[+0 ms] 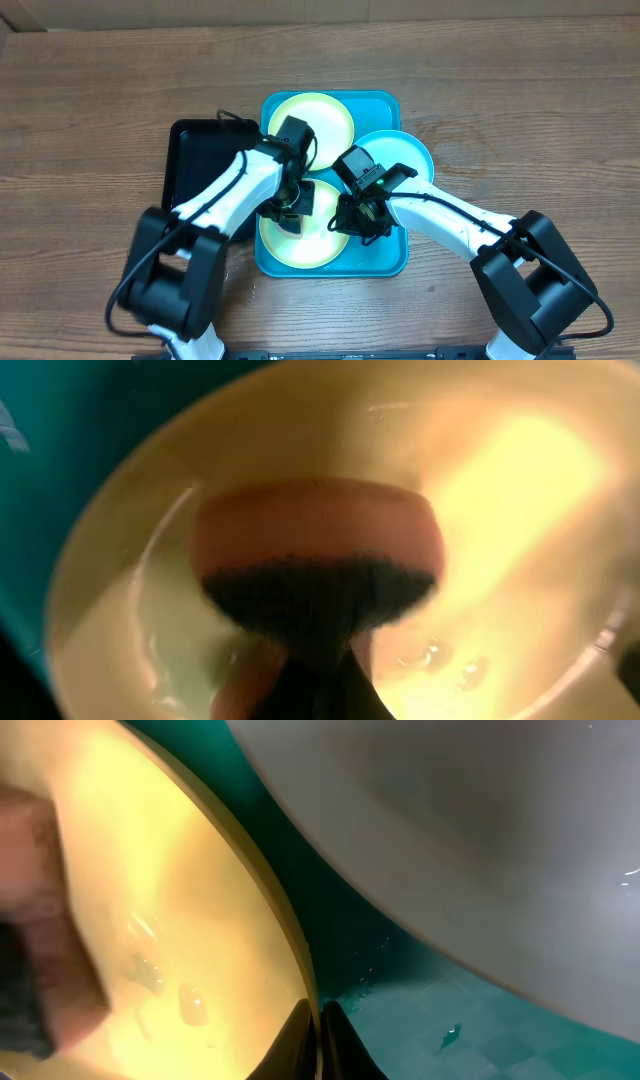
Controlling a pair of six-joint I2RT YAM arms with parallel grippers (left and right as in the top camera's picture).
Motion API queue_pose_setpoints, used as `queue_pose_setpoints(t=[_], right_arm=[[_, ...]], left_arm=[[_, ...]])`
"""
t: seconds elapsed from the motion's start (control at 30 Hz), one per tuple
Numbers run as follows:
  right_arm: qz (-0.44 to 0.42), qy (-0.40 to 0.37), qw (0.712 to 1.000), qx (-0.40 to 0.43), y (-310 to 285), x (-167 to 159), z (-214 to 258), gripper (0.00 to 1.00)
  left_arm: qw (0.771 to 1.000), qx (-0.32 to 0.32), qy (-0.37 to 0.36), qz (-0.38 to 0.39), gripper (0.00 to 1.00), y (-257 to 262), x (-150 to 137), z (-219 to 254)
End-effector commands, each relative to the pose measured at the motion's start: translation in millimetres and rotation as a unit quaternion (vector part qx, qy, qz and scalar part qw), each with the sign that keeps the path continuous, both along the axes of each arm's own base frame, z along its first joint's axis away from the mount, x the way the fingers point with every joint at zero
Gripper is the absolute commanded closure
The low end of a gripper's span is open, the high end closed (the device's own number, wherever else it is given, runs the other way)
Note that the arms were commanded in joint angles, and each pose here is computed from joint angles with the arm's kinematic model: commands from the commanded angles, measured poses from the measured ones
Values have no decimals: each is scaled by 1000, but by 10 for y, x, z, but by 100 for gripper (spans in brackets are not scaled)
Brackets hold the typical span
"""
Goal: Clean dirty plates on tray and stack at the side
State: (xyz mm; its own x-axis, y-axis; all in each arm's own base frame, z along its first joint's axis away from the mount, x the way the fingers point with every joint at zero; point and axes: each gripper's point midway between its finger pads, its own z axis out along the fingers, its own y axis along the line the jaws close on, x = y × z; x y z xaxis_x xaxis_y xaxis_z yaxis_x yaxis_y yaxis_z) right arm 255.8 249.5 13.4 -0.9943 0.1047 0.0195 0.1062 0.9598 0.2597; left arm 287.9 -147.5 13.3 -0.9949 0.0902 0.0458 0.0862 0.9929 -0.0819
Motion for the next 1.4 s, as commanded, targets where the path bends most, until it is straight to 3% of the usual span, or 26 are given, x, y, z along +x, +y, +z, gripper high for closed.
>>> queue_pose_setpoints(t=[0.0, 0.2, 0.33, 0.43, 0.57, 0.67, 0.97, 1.37], right_arm=[[3, 0, 1000, -1, 22, -12, -14, 96], [3, 0, 1000, -1, 20, -14, -15, 96], [3, 0, 1000, -1, 20, -14, -15, 96], [3, 0, 1000, -1, 21, -13, -15, 96], [3, 0, 1000, -1, 20, -13, -15, 96], [3, 0, 1000, -1, 21, -13, -15, 96], [3, 0, 1000, -1, 21, -13, -15, 96], [3, 0, 1000, -1, 20, -13, -15, 96]], left_arm=[[999, -14, 36, -3, 96, -101, -87, -153], [991, -115, 54, -29, 96, -357, -112, 23], [973, -224, 37, -42, 96, -538, -13, 478], [969, -247, 2, -32, 96, -472, 93, 738], [982, -184, -48, -5, 96, -191, 226, 841], [990, -128, -49, 9, 96, -51, 208, 752], [998, -38, -47, 28, 96, 74, 96, 371], [998, -31, -11, 50, 96, 90, -79, -105]])
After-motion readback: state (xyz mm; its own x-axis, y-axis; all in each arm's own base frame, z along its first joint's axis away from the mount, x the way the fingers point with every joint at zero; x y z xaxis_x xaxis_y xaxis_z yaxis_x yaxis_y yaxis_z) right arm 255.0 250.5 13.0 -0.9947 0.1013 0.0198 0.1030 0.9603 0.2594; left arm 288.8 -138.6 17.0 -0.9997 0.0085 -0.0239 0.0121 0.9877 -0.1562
